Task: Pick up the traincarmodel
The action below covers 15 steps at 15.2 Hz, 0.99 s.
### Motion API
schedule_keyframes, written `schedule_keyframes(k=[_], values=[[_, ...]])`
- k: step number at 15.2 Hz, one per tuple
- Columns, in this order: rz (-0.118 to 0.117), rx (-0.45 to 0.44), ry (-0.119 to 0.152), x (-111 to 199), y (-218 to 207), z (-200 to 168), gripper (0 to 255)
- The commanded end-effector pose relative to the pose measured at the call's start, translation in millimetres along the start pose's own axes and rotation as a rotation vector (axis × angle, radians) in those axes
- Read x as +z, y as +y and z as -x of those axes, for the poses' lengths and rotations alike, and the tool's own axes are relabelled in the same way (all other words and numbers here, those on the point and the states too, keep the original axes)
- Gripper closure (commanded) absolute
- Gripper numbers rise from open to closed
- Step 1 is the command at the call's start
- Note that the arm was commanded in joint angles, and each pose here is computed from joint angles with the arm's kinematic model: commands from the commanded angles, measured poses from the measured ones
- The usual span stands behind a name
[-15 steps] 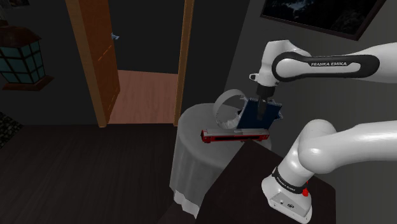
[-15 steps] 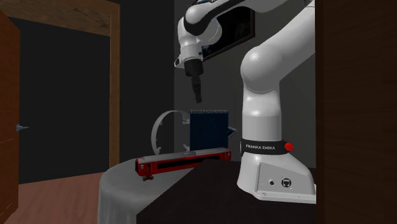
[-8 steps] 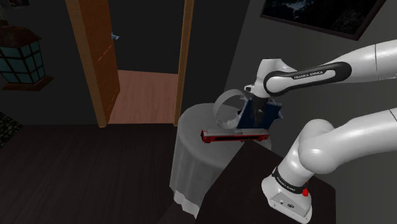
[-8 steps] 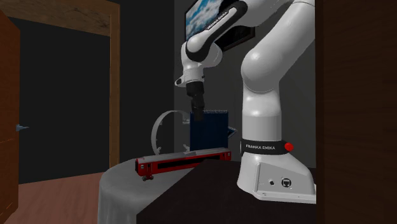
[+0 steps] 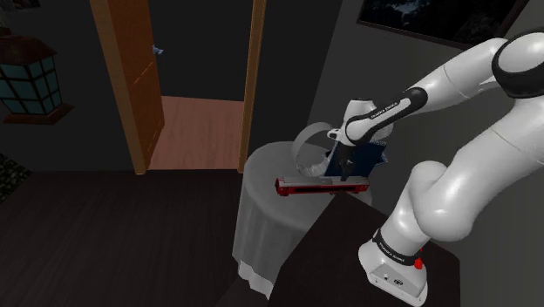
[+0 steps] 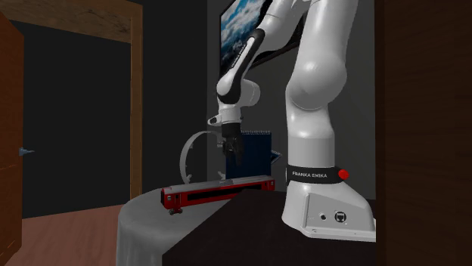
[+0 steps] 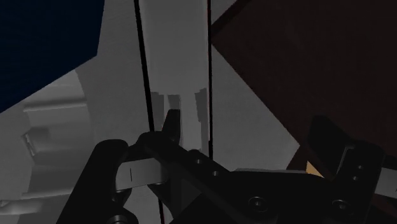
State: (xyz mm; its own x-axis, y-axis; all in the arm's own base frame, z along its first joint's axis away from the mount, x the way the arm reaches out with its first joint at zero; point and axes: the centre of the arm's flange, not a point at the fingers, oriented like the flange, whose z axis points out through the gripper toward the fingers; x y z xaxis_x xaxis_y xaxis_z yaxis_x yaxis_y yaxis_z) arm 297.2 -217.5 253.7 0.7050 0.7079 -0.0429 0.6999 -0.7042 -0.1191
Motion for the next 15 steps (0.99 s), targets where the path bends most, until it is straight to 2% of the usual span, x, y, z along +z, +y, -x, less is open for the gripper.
schedule_keyframes(k=[1,5,12,14,15], values=[[0.007,-0.067,0.007,18.8,16.8,3.1,0],[0.008,-0.172,0.022,53.4,45.6,1.8,0],[0.008,-0.172,0.022,93.0,50.4,0.1,0],[0.008,-0.172,0.022,93.0,50.4,0.1,0],[0.008,-0.172,0.022,93.2,50.4,0.2,255]])
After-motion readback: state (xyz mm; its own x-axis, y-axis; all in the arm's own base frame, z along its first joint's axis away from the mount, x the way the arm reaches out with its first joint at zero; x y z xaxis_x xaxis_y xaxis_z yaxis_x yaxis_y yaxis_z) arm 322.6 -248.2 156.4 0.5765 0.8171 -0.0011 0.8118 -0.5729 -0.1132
